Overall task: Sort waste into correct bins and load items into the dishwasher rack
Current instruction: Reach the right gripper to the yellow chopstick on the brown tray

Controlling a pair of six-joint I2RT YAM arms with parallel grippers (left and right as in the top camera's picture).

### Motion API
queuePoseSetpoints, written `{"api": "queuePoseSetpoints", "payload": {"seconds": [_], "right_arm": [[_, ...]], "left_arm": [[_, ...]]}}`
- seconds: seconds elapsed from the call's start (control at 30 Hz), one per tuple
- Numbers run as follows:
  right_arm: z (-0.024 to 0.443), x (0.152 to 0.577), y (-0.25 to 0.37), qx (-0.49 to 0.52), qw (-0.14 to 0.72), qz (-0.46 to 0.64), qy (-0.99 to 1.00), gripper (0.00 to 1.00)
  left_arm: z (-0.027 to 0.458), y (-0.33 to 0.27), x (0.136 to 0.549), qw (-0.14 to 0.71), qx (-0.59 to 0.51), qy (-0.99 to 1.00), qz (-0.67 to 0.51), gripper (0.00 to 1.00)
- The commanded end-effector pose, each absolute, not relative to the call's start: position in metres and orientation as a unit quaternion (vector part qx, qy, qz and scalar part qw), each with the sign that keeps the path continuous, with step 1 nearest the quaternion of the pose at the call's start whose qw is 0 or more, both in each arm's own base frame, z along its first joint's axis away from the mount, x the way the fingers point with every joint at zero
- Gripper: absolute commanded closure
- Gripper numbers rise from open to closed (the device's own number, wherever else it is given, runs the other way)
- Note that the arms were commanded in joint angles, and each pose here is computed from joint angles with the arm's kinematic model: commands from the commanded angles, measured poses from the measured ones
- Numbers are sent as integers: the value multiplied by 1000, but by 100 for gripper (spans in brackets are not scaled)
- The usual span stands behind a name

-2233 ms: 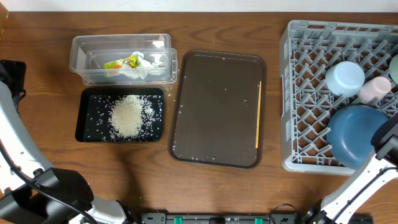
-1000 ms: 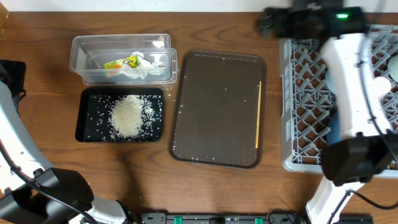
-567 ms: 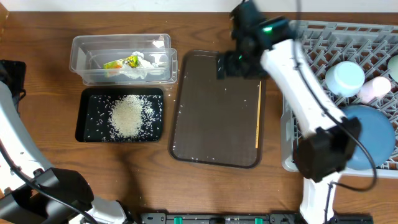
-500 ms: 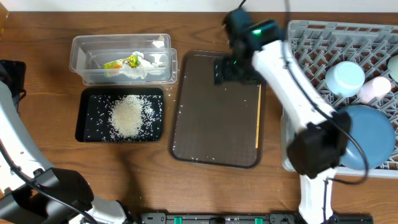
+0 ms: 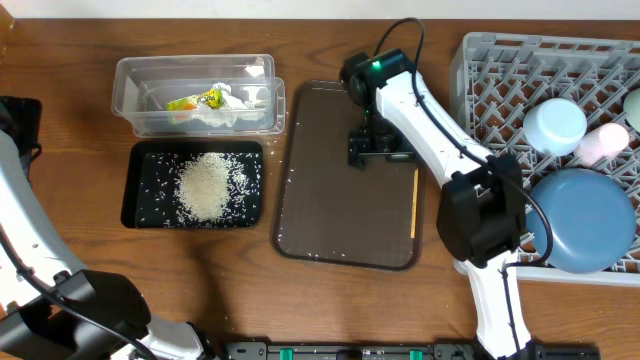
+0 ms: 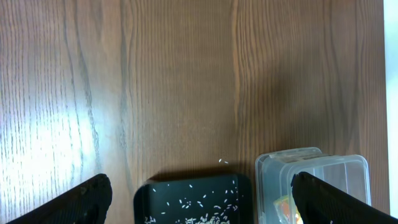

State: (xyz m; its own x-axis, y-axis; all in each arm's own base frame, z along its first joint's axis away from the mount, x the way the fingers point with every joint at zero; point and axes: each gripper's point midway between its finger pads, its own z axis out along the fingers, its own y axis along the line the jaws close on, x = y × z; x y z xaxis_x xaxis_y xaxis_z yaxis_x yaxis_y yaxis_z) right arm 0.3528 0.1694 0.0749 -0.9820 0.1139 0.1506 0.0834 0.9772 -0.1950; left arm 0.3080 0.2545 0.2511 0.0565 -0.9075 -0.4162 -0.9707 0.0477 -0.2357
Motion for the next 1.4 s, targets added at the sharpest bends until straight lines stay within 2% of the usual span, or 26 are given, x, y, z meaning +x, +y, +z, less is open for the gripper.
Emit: {"api": "queuePoseSetpoints", "payload": {"seconds": [0.0, 0.23, 0.4, 0.7, 1.03, 1.27, 1.33, 1.37], "right_arm": [[74, 350, 157, -66, 89, 112, -988, 1], [50, 343, 149, -69, 106, 120, -985, 1], [35, 355, 159, -57, 101, 57, -992, 1], [29, 364, 153, -44, 94, 41, -994, 4], [0, 357, 150, -29, 100, 35, -994, 3], [-3, 361, 161, -9, 95, 5, -995, 3], [-5, 361, 163, -7, 91, 4, -996, 7], [-5, 362, 164, -5, 89, 3, -996, 14]], "left_arm": [[248, 256, 307, 232, -686, 686, 71, 6], [248, 256, 306, 232, -686, 685, 71, 6], [248, 256, 307, 232, -686, 686, 71, 6], [248, 256, 307, 232, -686, 686, 71, 6], [248, 256, 307, 232, -686, 686, 71, 6], [248, 256, 307, 232, -686, 686, 71, 6], [248, 256, 307, 232, -686, 686, 71, 6], [248, 256, 307, 232, -686, 686, 71, 6]]}}
